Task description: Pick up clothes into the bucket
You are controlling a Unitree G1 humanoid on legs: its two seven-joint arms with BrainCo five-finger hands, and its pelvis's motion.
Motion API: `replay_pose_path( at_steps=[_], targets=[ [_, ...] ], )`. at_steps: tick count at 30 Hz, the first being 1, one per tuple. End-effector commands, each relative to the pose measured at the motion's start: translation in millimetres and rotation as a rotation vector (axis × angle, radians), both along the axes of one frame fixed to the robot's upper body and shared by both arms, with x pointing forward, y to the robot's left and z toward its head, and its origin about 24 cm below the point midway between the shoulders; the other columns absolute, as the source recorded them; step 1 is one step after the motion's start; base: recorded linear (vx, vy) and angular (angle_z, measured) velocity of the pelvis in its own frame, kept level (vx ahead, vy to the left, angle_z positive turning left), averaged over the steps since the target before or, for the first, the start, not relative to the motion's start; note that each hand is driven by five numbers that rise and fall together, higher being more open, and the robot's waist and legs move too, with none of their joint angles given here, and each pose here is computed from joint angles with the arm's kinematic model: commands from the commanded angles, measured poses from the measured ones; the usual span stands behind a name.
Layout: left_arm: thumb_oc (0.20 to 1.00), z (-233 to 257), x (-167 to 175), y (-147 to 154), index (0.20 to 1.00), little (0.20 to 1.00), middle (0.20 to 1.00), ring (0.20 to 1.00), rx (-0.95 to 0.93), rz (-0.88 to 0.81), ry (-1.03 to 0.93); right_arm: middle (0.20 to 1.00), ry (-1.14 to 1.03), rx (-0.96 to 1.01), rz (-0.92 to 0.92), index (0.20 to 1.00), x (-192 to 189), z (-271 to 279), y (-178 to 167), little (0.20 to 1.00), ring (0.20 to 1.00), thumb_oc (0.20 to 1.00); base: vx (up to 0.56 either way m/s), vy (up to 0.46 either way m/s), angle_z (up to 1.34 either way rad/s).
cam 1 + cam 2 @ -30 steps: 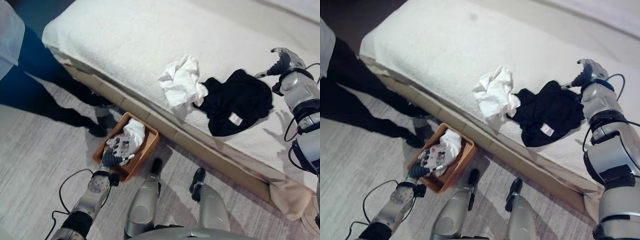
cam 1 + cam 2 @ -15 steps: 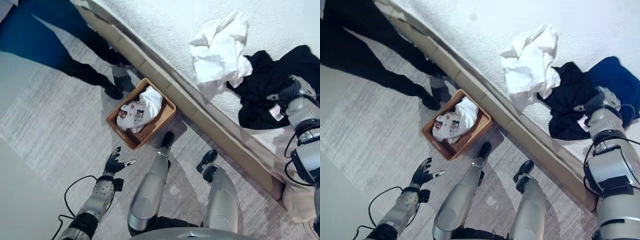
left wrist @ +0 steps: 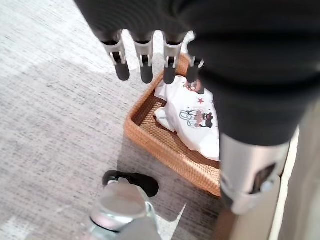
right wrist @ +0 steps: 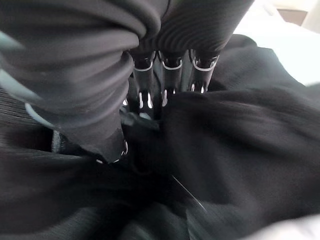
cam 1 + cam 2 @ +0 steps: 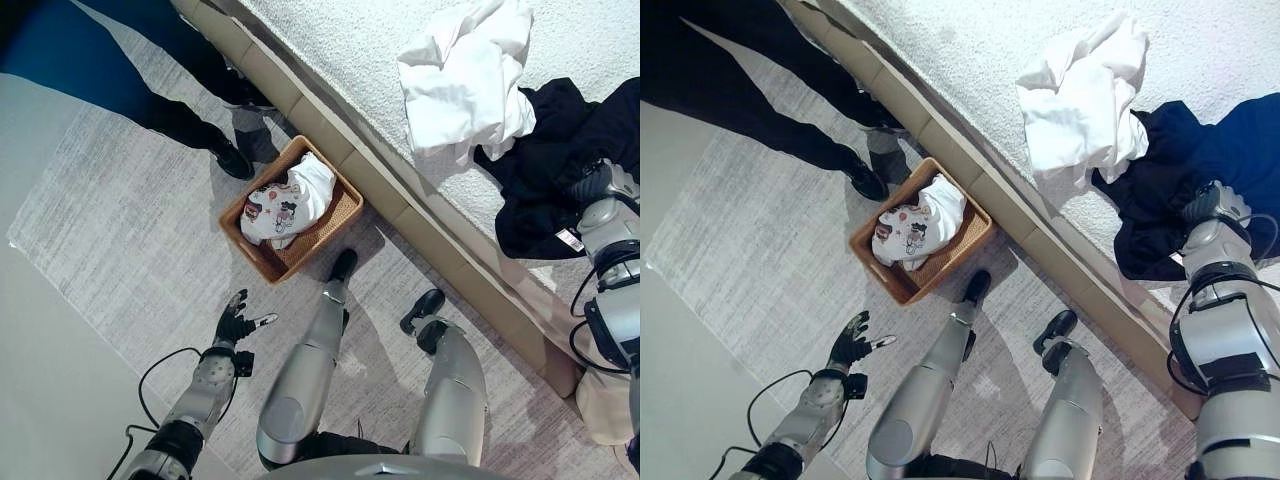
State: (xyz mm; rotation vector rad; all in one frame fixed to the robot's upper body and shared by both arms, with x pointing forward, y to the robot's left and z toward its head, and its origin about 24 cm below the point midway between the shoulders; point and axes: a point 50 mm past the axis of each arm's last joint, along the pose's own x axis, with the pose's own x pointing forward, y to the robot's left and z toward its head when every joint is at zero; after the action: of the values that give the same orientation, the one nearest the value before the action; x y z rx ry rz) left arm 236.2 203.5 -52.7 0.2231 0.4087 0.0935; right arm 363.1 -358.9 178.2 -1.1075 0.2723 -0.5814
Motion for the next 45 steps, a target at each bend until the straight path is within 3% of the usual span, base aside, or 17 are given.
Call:
replay_pose_path(
  at_steps=[1,8,19,32,36,39,45],
  targets=[
    [1.0,6.4,1.3,-0.1,1.0,1.0,1.0,1.0,-0.004,0.023,-0.062,0.2,-0.129,-0.069,0.12,0.2,10.4,28.7,17.8,0.2,0.2,0.2,0.0,0.028,-0.05],
    [1.0,27.7,18.0,6.3,1.0,1.0,1.0,1.0,0.046,0.0,-0.157,0.2,-0.33,-0.156,0.364,0.2,19.1,82.5,64.5,0.2,0.2,0.2,-0.04,0.057,-0.25],
    [1.0,82.0,56.3,-0.7,1.0,1.0,1.0,1.0,0.102,-0.105,-0.364,0.2,-0.463,-0.175,0.552,0.2,4.7,115.8,90.4,0.2,0.2,0.2,0.03,0.03,-0.37],
    [1.0,154.5,87.3,-65.5,1.0,1.0,1.0,1.0,0.029,-0.402,-0.6,0.2,-0.51,0.026,1.075,0.2,-22.5,138.2,174.4,0.2,0.2,0.2,0.07,-0.003,-0.23],
    [1.0,162.2,90.7,-76.9,1.0,1.0,1.0,1.0,0.019,-0.456,-0.614,0.2,-0.475,0.095,1.203,0.2,-29.3,136.7,195.4,0.2,0.2,0.2,0.06,-0.001,-0.29],
    [1.0,174.9,97.1,-100.3,1.0,1.0,1.0,1.0,0.0,-0.565,-0.625,0.2,-0.413,0.152,1.394,0.2,-39.5,137.8,231.7,0.2,0.2,0.2,0.06,-0.002,-0.3],
    [1.0,183.6,98.6,-134.0,1.0,1.0,1.0,1.0,-0.04,-0.708,-0.612,0.2,-0.364,0.152,1.515,0.2,-48.6,141.0,256.0,0.2,0.2,0.2,0.05,0.0,-0.22]
  ],
)
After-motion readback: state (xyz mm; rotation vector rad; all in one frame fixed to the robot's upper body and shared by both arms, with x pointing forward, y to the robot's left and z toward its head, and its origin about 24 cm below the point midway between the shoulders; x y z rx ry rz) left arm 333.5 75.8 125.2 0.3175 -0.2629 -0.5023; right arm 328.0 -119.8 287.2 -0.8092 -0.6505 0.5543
